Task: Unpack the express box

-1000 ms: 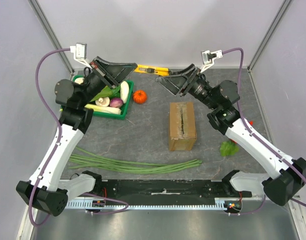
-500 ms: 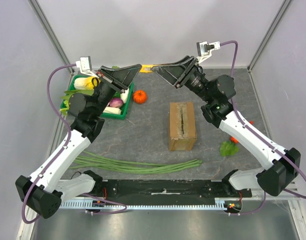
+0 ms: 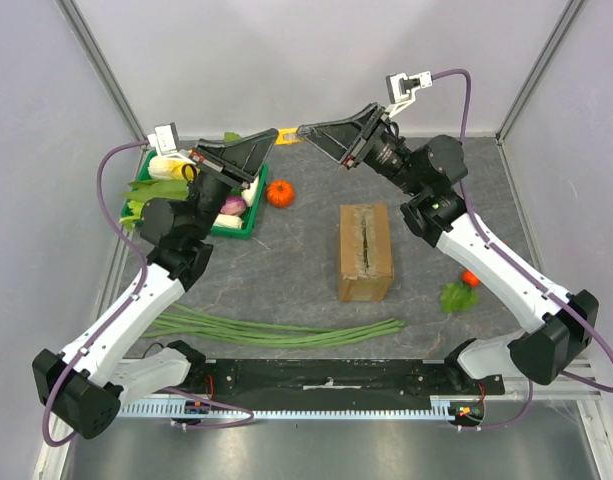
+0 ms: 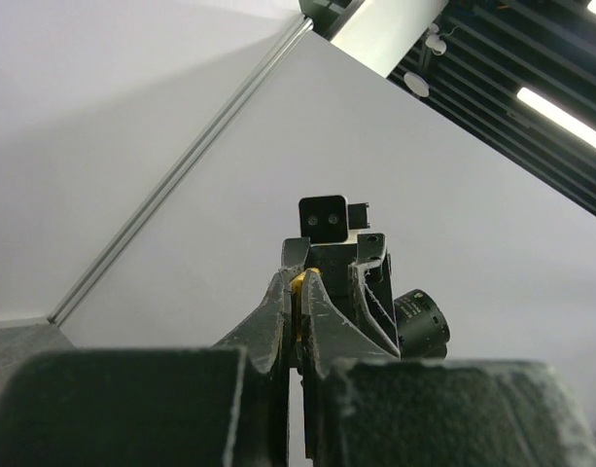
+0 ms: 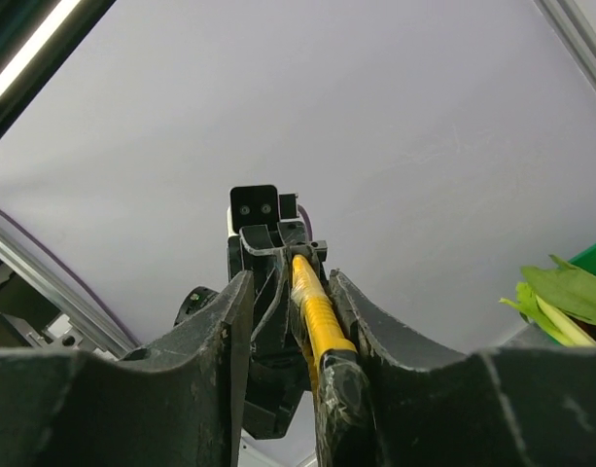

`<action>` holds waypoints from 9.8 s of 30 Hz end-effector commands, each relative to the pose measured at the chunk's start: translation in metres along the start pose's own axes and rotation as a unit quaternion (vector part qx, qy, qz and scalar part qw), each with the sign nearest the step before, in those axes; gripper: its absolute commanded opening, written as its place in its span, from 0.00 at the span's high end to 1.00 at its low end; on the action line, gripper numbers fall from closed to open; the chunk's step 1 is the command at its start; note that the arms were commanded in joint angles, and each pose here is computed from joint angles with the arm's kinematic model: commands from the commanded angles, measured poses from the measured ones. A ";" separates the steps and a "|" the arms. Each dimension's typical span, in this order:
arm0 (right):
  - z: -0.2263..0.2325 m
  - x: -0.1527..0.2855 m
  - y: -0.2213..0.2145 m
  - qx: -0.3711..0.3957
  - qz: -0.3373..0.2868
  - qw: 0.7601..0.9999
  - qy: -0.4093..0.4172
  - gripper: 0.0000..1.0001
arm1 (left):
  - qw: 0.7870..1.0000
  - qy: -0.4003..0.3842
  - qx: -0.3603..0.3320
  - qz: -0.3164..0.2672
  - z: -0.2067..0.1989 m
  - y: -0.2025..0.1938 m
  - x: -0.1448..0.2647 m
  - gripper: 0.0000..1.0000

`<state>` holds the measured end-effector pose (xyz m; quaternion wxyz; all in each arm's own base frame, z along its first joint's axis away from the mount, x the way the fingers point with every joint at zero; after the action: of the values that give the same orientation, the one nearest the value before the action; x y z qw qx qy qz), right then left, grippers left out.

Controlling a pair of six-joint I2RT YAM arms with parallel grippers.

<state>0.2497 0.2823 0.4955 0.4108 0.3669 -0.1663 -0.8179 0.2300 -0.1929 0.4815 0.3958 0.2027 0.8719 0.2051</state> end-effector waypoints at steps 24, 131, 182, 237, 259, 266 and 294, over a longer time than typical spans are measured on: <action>-0.013 0.019 0.013 0.107 0.037 0.985 -0.130 1.00 | 0.996 0.049 -0.056 0.058 0.006 -0.011 0.014 0.23; -0.230 0.169 -0.082 0.308 0.207 0.734 -0.568 1.00 | 0.802 0.431 0.128 0.394 0.279 -0.239 0.041 0.37; -0.142 0.175 -0.047 0.260 0.119 0.717 -0.636 1.00 | 0.788 0.467 0.094 0.390 0.269 -0.239 0.039 0.34; -0.199 0.148 -0.049 0.333 0.128 0.748 -0.560 1.00 | 0.765 0.420 0.235 0.428 0.221 -0.249 0.076 0.67; -0.232 0.160 -0.065 0.349 0.159 0.715 -0.585 1.00 | 0.759 0.430 0.240 0.427 0.223 -0.254 0.079 0.65; -0.235 0.167 -0.075 0.335 0.173 0.721 -0.581 1.00 | 0.758 0.431 0.247 0.424 0.225 -0.257 0.076 0.65; -0.192 0.209 -0.083 0.274 0.250 0.700 -0.611 1.00 | 0.767 0.481 0.200 0.375 0.236 -0.247 0.050 0.98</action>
<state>0.2789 0.1794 0.2154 0.2652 -0.1551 -0.6826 -0.6631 0.3130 -0.3288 0.1682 -0.2477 0.5128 0.7973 0.2002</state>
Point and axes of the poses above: each gripper's point midway between its finger pads, its own x axis back along the fingers, its own z axis along the line the jaws close on, y = z × x, the point moved 6 cm from there along x, back along the fingers, and after that the axes turned 2 degrees about -x, right-handed, at the moved point
